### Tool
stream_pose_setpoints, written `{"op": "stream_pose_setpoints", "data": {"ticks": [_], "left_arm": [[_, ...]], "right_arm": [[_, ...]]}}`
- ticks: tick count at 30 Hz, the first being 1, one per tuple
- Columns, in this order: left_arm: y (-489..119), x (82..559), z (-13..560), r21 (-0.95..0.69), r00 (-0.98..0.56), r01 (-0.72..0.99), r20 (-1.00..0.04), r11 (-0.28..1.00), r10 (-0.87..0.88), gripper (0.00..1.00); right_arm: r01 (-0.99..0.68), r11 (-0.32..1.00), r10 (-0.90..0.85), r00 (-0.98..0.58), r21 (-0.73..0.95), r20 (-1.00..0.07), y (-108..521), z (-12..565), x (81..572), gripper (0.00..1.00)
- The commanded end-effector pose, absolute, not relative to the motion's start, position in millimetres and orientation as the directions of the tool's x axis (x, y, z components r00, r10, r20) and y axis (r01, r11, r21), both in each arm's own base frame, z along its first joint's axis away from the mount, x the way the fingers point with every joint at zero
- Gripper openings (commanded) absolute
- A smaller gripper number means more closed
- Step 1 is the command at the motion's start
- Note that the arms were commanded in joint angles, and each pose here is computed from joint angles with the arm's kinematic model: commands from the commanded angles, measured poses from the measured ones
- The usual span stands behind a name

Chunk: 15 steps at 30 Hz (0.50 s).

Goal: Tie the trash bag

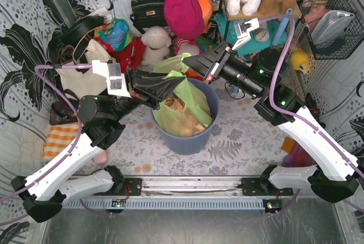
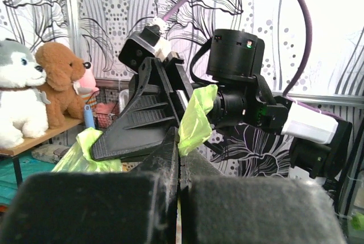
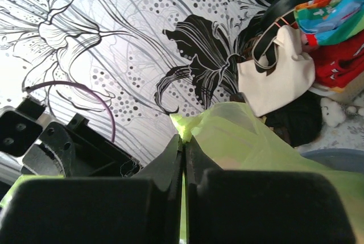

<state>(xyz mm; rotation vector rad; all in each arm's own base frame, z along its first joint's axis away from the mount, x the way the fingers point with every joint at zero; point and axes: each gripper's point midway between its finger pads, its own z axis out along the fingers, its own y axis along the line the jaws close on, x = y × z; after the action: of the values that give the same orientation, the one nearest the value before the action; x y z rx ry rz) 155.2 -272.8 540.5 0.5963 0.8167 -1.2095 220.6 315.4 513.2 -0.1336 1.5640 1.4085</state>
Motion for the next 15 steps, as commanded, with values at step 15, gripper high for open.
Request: {"op": "stream_pose_setpoints", "data": {"ticks": [15], "left_arm": [[-236.0, 176.3, 558.5, -0.094, 0.254, 0.888, -0.717, 0.45, -0.65, 0.0]], "right_arm": [[-0.757, 0.061, 0.517, -0.534, 0.651, -0.669, 307.7, 533.2, 167.8, 0.0]]}}
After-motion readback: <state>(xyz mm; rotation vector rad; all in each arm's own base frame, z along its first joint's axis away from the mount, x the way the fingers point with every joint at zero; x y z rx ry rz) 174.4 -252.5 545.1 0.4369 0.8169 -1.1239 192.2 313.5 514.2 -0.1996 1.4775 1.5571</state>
